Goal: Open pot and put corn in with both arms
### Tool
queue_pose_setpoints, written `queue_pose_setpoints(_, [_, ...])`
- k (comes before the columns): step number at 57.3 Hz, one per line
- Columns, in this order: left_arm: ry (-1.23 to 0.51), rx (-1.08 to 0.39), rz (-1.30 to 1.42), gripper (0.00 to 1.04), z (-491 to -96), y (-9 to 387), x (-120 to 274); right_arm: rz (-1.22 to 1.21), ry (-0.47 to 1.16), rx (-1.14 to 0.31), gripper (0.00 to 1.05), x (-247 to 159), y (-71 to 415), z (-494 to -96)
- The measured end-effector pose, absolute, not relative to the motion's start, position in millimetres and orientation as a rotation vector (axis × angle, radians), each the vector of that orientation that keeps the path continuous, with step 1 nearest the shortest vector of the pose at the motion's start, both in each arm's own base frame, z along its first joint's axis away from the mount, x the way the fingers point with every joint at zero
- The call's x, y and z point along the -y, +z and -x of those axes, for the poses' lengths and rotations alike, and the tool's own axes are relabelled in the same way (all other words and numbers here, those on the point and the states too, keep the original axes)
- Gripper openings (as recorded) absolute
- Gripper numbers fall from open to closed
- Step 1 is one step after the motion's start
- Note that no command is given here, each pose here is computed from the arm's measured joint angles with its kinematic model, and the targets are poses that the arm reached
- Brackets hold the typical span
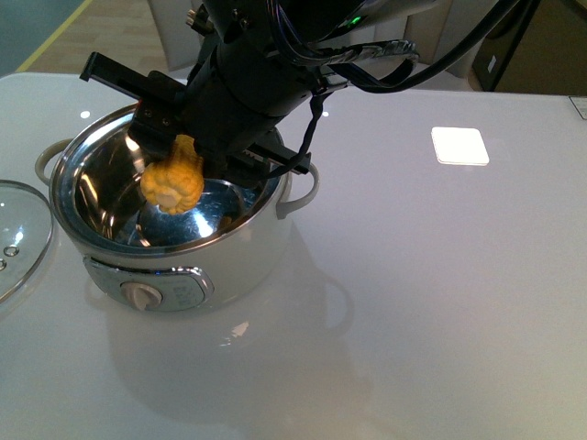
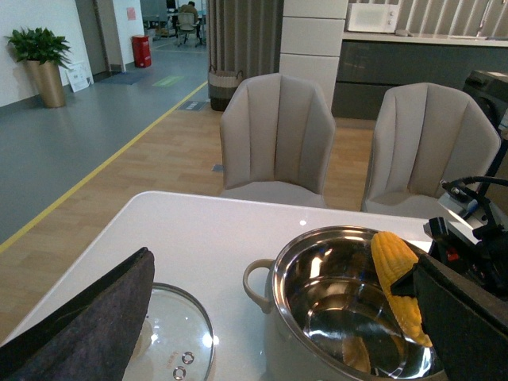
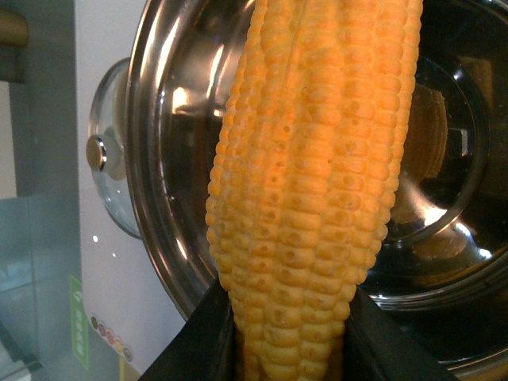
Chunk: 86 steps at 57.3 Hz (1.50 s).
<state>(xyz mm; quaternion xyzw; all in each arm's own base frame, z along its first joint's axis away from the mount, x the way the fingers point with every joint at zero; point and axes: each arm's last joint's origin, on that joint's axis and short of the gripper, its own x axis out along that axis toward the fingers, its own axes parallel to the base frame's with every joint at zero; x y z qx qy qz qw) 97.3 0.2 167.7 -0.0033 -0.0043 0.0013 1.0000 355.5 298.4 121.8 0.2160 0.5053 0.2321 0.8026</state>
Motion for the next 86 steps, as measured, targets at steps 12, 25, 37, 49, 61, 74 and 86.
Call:
queue_pose_setpoints(12, [0.003, 0.009, 0.007, 0.98, -97, 168, 0, -0.445, 0.503, -1.084, 0.68, -298, 121, -355])
queue_pose_setpoints(25, [0.003, 0.009, 0.007, 0.98, -97, 168, 0, -0.466, 0.486, -1.073, 0.96, -292, 122, -360])
queue_pose_setpoints(37, [0.003, 0.009, 0.007, 0.98, -97, 168, 0, -0.565, 0.473, -1.007, 0.96, -265, 138, -368])
queue_pose_setpoints(49, [0.003, 0.009, 0.007, 0.98, -97, 168, 0, -0.686, 0.399, -0.748, 0.96, -187, 194, -383])
queue_pose_setpoints(61, [0.003, 0.009, 0.007, 0.98, -97, 168, 0, -0.535, 0.198, -0.539, 0.96, -77, 213, -354])
queue_pose_setpoints(74, [0.003, 0.009, 0.007, 0.98, -97, 168, 0, -0.343, 0.163, -0.396, 0.96, -13, 233, -282])
queue_pose_setpoints(86, [0.003, 0.009, 0.007, 0.98, -97, 168, 0, -0.091, 0.003, -0.034, 0.74, 1, 236, -212])
